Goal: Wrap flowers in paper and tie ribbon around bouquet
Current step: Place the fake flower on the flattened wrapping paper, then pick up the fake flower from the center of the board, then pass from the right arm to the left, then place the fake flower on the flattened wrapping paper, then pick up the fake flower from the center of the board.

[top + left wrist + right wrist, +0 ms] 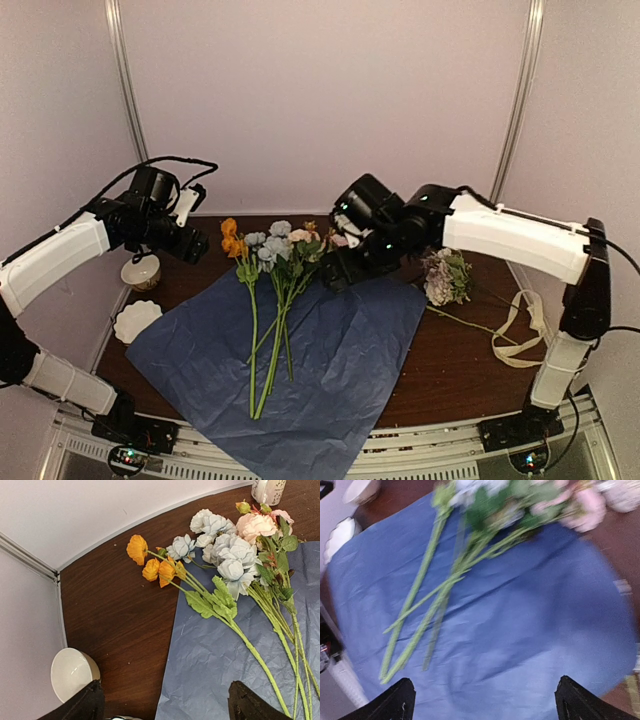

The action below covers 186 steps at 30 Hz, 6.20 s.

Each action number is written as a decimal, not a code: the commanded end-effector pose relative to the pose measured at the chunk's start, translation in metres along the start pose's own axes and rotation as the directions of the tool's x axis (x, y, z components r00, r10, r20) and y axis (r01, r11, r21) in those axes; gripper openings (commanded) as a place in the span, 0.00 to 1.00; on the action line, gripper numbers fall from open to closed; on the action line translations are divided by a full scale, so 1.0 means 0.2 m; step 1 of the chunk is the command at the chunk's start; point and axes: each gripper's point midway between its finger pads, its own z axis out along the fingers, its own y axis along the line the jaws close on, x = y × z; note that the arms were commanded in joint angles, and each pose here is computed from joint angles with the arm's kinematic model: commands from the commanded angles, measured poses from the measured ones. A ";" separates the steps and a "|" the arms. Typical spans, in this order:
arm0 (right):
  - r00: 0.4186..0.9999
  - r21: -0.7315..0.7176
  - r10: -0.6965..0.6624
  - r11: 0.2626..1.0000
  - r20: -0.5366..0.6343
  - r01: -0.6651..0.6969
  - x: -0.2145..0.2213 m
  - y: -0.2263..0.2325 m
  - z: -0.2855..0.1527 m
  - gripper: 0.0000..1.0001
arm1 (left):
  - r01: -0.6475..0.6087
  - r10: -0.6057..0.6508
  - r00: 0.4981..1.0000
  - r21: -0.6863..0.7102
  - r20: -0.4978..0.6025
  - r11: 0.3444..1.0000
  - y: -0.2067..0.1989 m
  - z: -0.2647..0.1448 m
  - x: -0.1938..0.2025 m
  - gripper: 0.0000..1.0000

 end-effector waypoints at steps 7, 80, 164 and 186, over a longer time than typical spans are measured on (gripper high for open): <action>0.956 0.803 -0.046 0.530 -0.291 0.271 0.22 -1.55 -0.60 0.97 | 0.007 -0.007 0.999 -0.008 0.033 1.000 0.01 -0.01 -0.03 0.89; 0.699 -0.646 0.149 0.551 0.699 0.528 -0.45 0.73 -1.22 0.00 | -0.474 -0.202 0.763 0.744 0.614 0.471 -1.12 -1.16 -0.45 0.75; 0.767 0.194 0.181 0.978 -0.615 -0.076 0.67 -1.45 0.18 0.62 | 0.142 -0.133 0.990 0.264 -0.054 0.954 -0.72 -0.14 0.27 0.98; 0.901 0.579 0.183 0.811 -0.393 0.088 0.37 -1.67 -0.31 0.00 | 0.079 -0.071 0.996 0.220 -0.045 0.972 -0.63 -0.15 0.27 0.98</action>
